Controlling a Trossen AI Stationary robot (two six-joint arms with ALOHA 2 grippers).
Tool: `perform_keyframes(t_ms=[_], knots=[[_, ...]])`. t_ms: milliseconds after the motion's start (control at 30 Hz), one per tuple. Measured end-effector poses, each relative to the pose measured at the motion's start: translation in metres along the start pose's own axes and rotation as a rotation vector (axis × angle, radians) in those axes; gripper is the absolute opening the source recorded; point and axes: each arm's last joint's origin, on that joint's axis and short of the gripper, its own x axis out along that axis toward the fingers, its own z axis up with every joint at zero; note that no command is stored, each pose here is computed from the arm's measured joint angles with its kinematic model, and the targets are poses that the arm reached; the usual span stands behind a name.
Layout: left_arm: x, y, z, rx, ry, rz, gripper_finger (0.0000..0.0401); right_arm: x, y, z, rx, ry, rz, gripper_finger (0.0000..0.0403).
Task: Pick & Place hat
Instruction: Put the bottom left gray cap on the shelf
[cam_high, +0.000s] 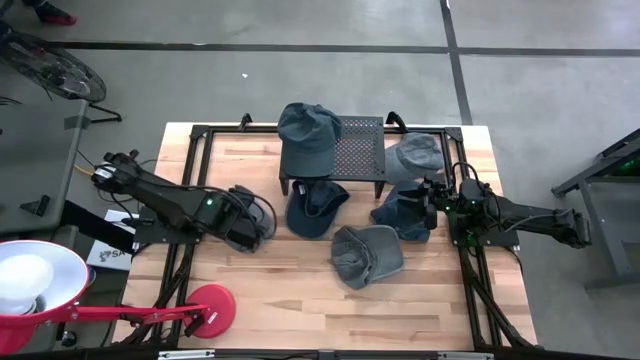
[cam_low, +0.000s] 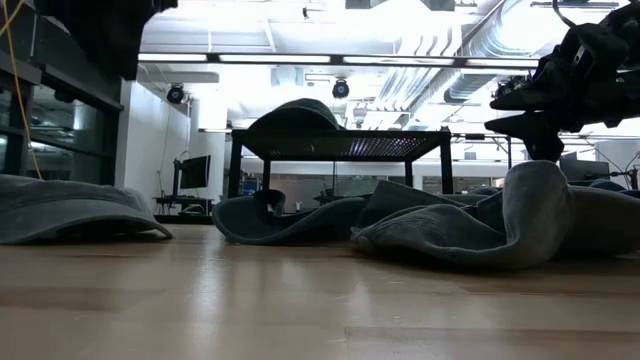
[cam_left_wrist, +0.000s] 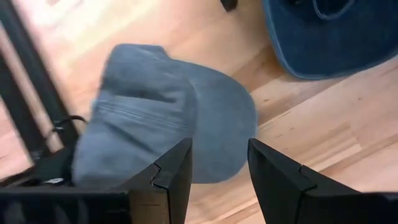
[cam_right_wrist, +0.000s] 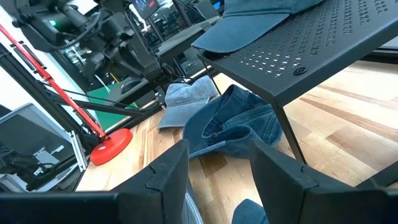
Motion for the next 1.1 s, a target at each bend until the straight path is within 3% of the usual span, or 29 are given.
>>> perform_keyframes(t_ms=[167, 467, 600, 800, 967, 1100], knots=[[0.022, -0.008, -0.009, -0.028, 0.034, -0.058, 0.015, 0.0, 0.0, 0.0, 0.0, 0.0, 0.0, 0.0162], [0.075, -0.023, -0.03, -0.105, 0.052, -0.259, 0.015, 0.0, 0.0, 0.0, 0.0, 0.0, 0.0, 0.0162], [0.085, -0.026, -0.033, -0.145, 0.028, -0.311, 0.015, 0.0, 0.0, 0.0, 0.0, 0.0, 0.0, 0.0161], [0.087, -0.025, -0.028, -0.165, -0.071, -0.299, 0.0171, 0.0, 0.0, 0.0, 0.0, 0.0, 0.0, 0.0162], [0.091, -0.023, -0.018, -0.219, -0.041, -0.283, 0.021, 0.0, 0.0, 0.0, 0.0, 0.0, 0.0, 0.0162], [0.094, -0.019, -0.016, -0.215, -0.024, -0.252, 0.022, 0.0, 0.0, 0.0, 0.0, 0.0, 0.0, 0.0162]])
